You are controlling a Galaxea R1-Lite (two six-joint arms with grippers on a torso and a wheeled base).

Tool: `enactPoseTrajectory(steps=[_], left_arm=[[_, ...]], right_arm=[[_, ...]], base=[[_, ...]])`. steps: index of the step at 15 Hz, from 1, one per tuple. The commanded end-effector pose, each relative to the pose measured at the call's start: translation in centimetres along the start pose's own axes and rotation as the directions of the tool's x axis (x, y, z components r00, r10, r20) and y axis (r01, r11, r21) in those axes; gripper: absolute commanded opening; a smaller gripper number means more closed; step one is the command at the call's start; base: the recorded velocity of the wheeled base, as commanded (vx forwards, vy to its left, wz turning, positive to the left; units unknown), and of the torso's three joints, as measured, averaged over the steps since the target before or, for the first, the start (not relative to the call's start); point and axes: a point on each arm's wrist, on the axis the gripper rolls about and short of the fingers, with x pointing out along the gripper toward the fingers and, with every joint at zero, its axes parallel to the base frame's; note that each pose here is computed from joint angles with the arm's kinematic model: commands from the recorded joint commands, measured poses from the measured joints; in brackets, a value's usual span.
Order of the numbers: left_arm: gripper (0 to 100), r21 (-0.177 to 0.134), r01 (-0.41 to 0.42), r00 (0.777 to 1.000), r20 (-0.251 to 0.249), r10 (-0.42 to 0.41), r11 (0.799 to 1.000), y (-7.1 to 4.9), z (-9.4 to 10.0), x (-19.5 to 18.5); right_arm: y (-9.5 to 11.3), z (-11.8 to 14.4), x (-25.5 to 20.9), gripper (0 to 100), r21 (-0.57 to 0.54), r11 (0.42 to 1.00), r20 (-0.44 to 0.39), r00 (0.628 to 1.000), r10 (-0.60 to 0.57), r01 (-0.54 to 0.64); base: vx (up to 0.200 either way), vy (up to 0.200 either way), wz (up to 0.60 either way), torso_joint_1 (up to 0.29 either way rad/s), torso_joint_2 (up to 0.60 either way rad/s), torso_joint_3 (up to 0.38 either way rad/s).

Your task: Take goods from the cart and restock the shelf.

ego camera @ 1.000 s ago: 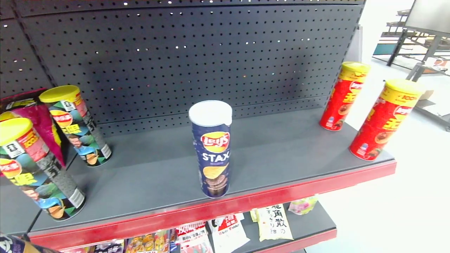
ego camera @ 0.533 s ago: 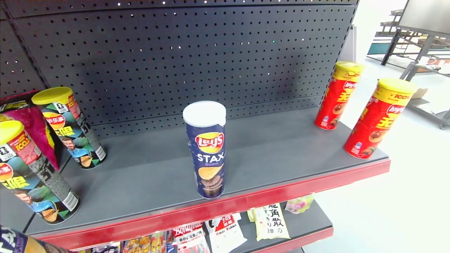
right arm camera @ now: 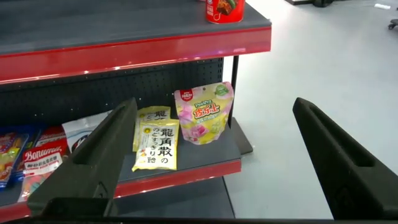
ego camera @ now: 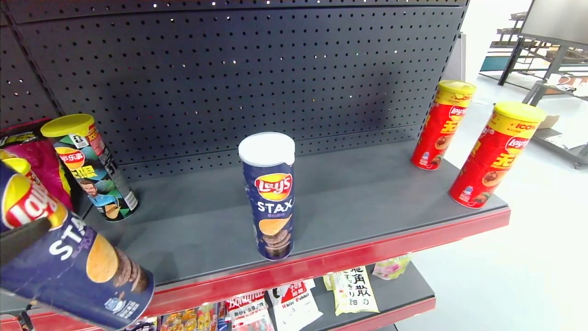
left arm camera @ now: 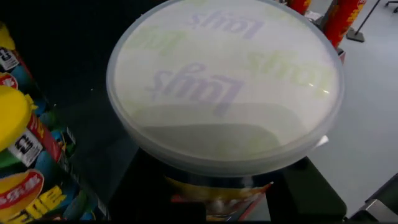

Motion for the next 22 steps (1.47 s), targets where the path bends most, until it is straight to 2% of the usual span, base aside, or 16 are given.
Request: enactPoseTrajectory(steps=[1, 3, 5, 6, 8, 10, 12, 16, 20, 22], left_arm=[[0, -0.027, 0.004, 0.997, -0.072, -0.006, 1.000, 1.7, -0.1, 4.1], [0, -0.010, 0.038, 0.997, -0.070, -0.039, 0.999, 2.3, 0.0, 7.0], [0, -0.001, 0.036, 0.998, -0.053, -0.036, 0.999, 3.3, 0.4, 9.9], [0, 0.005, 0.057, 0.997, -0.046, -0.057, 0.998, 3.6, 1.0, 12.6], [0, 0.007, 0.049, 0.997, -0.060, -0.049, 0.999, 3.7, 1.6, 15.7], [0, 0.011, 0.089, 0.994, -0.061, -0.088, 0.996, 3.2, 2.2, 18.2], [0, 0.010, 0.096, 0.993, -0.067, -0.096, 0.995, 3.4, 2.5, 21.0], [0, 0.008, 0.050, 0.993, -0.109, -0.049, 0.999, 4.1, 1.3, 26.0], [0, 0.016, 0.065, 0.993, -0.103, -0.063, 0.998, 2.7, 1.1, 28.8], [0, 0.018, 0.049, 0.994, -0.097, -0.047, 0.999, 2.8, 0.6, 29.9]], right_arm=[[0.0, 0.0, 0.0, 100, 0.000, 1.000, 0.001, 1.000, 0.000, 0.000], [0.0, 0.0, 0.0, 100, 0.000, 1.000, 0.001, 1.000, 0.000, 0.000], [0.0, 0.0, 0.0, 100, 0.000, 1.000, 0.001, 1.000, 0.000, 0.000], [0.0, 0.0, 0.0, 100, 0.000, 1.000, 0.001, 1.000, 0.000, 0.000], [0.0, 0.0, 0.0, 100, 0.000, 1.000, 0.001, 1.000, 0.000, 0.000], [0.0, 0.0, 0.0, 100, 0.000, 1.000, 0.001, 1.000, 0.000, 0.000], [0.0, 0.0, 0.0, 100, 0.000, 1.000, 0.001, 1.000, 0.000, 0.000], [0.0, 0.0, 0.0, 100, 0.000, 1.000, 0.001, 1.000, 0.000, 0.000], [0.0, 0.0, 0.0, 100, 0.000, 1.000, 0.001, 1.000, 0.000, 0.000], [0.0, 0.0, 0.0, 100, 0.000, 1.000, 0.001, 1.000, 0.000, 0.000]], base=[[0.000, 0.000, 0.00, 0.000, 0.00, 0.000], [0.000, 0.000, 0.00, 0.000, 0.00, 0.000], [0.000, 0.000, 0.00, 0.000, 0.00, 0.000], [0.000, 0.000, 0.00, 0.000, 0.00, 0.000], [0.000, 0.000, 0.00, 0.000, 0.00, 0.000], [0.000, 0.000, 0.00, 0.000, 0.00, 0.000], [0.000, 0.000, 0.00, 0.000, 0.00, 0.000], [0.000, 0.000, 0.00, 0.000, 0.00, 0.000], [0.000, 0.000, 0.00, 0.000, 0.00, 0.000], [0.000, 0.000, 0.00, 0.000, 0.00, 0.000]])
